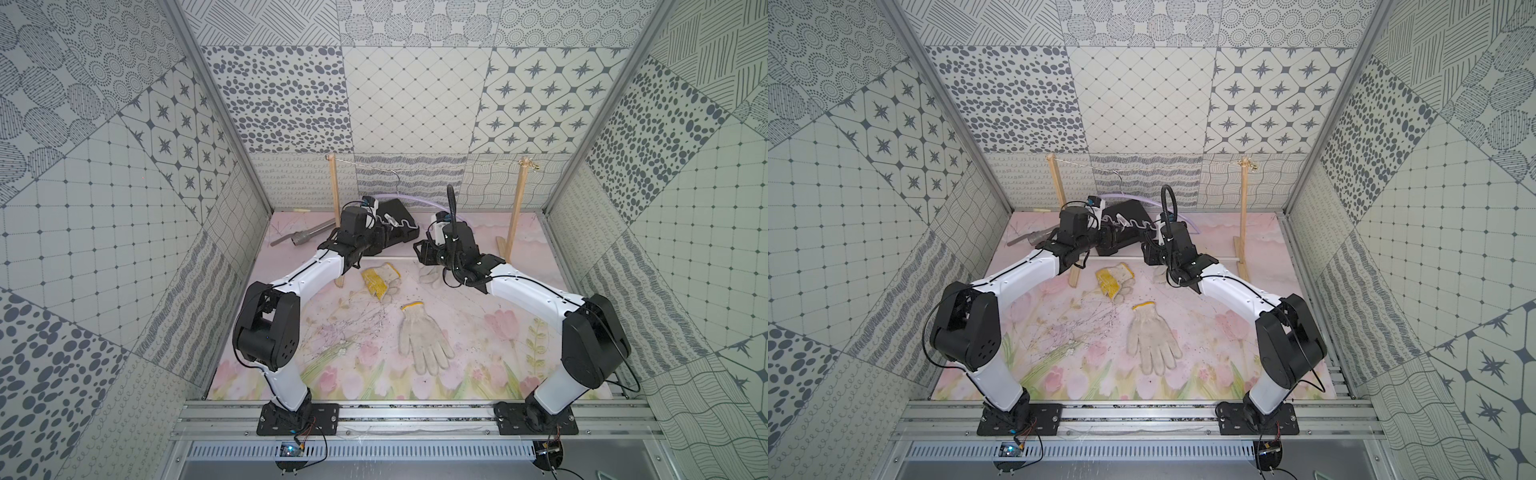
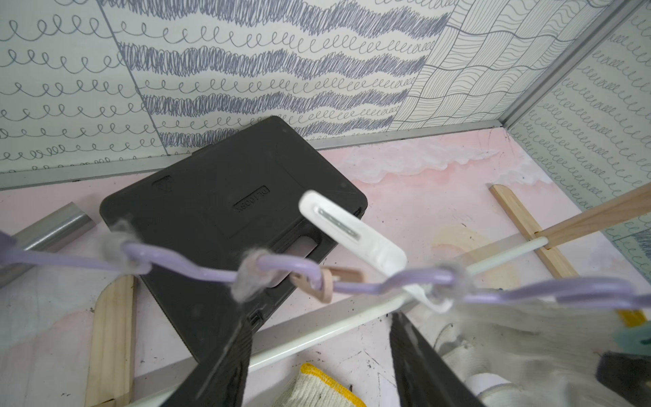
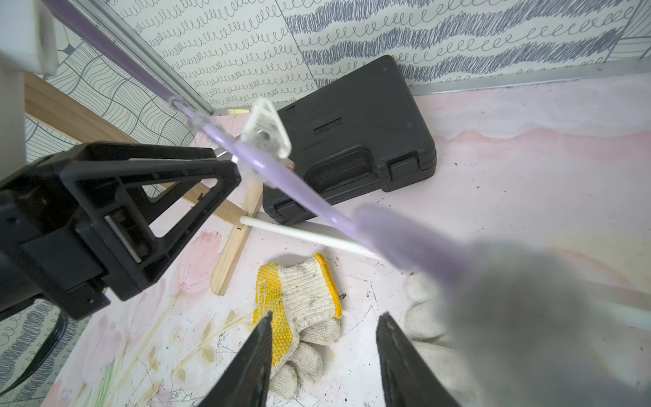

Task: Clip the gloves onto a hanger to dry
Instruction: Open the clamp at the hanger.

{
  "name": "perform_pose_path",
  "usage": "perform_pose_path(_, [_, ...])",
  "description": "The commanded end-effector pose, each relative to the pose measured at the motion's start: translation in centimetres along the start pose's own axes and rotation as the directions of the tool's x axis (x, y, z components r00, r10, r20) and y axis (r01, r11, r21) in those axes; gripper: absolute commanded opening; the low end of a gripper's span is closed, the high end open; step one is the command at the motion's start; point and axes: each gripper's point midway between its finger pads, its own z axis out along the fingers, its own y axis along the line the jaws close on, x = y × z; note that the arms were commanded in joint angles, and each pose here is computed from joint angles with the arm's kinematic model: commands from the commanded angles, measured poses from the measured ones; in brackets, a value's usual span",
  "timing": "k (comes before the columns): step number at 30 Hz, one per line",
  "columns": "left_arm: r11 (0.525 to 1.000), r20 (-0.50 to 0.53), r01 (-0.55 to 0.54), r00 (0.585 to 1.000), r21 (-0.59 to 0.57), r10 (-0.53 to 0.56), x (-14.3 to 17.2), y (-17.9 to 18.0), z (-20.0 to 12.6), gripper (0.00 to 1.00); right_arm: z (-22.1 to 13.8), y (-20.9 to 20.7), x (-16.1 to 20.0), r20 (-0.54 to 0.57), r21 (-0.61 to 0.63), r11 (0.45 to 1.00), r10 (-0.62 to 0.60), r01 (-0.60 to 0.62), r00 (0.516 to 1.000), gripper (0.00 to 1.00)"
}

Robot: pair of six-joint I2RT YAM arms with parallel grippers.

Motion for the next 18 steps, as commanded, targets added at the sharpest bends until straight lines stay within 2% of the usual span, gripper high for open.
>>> perform_pose_path(1, [0.988, 0.074, -0.08, 0.995, 0.129, 0.071, -1.4, -2.1, 0.2, 0.66, -0.7, 1.0, -1.6, 0.044, -0.061, 0.998, -0.008, 0.011, 0.999, 0.5])
perform_pose_path(10, [0.971, 0.083, -0.145, 0.988, 0.189, 0.131, -0.7, -3.7, 1.1, 0.69, -1.1, 0.2, -2.2, 0.046, -0.068, 0.998, 0.01, -0.007, 0.999, 0.5])
perform_pose_path(14, [0.968, 0.087, -0.136, 0.989, 0.213, 0.12, -0.3, -4.1, 1.2, 0.66, -0.9, -0.2, -2.2, 0.042, -0.069, 0.997, 0.021, -0.018, 0.999, 0.5])
perform_pose_path(18, [0.959, 0.086, -0.13, 0.99, 0.252, 0.112, -0.2, -4.9, 1.2, 0.59, -0.8, -0.1, -2.3, 0.042, -0.078, 0.997, 0.025, -0.021, 0.999, 0.5])
